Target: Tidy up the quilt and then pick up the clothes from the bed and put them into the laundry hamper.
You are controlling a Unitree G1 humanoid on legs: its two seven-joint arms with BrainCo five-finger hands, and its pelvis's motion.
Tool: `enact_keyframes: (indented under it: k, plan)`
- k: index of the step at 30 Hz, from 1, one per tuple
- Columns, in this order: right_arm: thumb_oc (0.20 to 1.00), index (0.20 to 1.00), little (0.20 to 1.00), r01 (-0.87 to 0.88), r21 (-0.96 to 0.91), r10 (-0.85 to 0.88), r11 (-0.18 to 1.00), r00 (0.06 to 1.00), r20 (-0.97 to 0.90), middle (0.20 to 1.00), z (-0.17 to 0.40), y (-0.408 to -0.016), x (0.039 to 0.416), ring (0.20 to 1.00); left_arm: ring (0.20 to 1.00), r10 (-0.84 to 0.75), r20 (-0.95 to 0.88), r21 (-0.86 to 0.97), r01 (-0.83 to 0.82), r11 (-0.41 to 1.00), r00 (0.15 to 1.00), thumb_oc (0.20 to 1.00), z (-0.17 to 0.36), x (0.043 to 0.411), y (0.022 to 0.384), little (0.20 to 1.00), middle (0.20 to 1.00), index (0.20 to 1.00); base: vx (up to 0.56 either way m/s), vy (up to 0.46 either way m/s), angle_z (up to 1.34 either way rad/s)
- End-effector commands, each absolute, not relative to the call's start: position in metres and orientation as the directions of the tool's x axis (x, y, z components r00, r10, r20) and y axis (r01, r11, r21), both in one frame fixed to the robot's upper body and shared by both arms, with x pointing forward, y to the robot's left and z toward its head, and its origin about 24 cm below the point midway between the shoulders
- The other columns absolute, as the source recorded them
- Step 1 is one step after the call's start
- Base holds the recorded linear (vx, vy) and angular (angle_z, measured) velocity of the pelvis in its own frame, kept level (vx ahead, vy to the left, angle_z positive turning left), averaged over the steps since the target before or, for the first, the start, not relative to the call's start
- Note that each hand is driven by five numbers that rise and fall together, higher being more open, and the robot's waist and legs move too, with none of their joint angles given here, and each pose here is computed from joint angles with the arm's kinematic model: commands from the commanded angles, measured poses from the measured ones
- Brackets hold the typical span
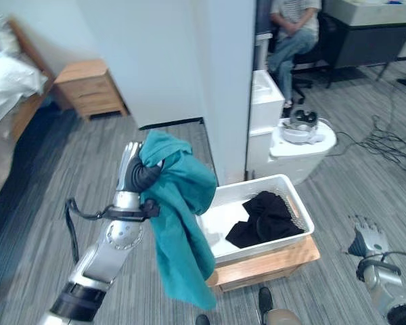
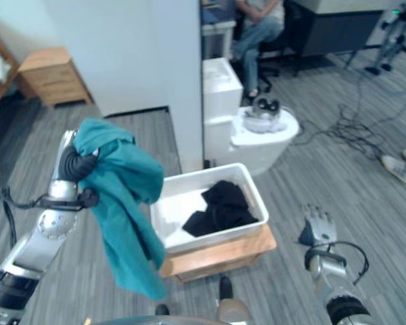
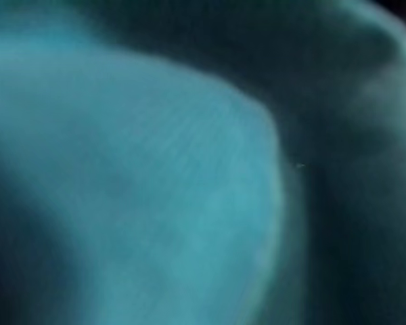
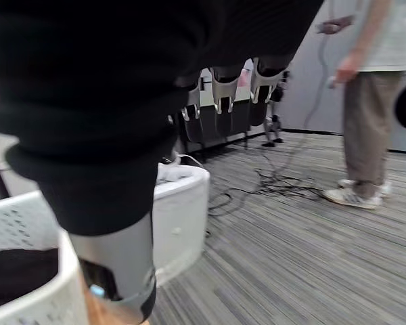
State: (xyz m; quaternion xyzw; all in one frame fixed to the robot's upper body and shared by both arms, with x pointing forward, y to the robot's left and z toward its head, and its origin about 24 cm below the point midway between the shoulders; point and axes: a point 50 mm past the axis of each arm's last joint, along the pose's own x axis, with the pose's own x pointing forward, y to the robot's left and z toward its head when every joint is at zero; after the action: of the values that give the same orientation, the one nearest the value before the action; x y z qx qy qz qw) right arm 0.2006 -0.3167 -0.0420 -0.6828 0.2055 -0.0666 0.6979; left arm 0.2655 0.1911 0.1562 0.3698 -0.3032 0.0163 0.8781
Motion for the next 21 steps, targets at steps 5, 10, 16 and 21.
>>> enact_keyframes:
  k: [5,10,16,21]
  plan:
    - [1.000,1.000,1.000,-0.292,-0.936,-0.488,0.198,0.799,-0.352,1.000,-0.077,-0.323,0.164,1.000,0.200,-0.202,0.680,0.598,-0.373,0.709,0.705,0.200,0.193,0.300,0.170,0.200,0.200,0.200,-0.01,-0.008,-0.28]
    - [1.000,1.000,1.000,-0.432,-0.862,-0.512,0.266,0.694,-0.506,1.000,-0.107,-0.314,0.130,1.000,0.200,-0.142,0.476,0.672,-0.255,0.695,0.868,0.200,0.134,0.321,0.167,0.200,0.200,0.200,0.00,-0.022,-0.16]
    - [1.000,1.000,1.000,-0.560,-0.725,-0.493,0.401,0.535,-0.686,1.000,-0.134,-0.293,0.110,1.000,0.200,-0.091,-0.138,0.771,0.165,0.615,0.986,0.200,-0.008,0.303,0.160,0.200,0.200,0.200,0.00,0.012,-0.19]
    - [1.000,1.000,1.000,-0.453,-0.676,-0.491,0.581,0.467,-0.735,1.000,-0.140,-0.282,0.112,1.000,1.000,-0.006,-0.403,0.738,0.329,0.590,0.915,1.000,-0.064,0.274,0.161,1.000,1.000,1.000,0.01,0.014,-0.17]
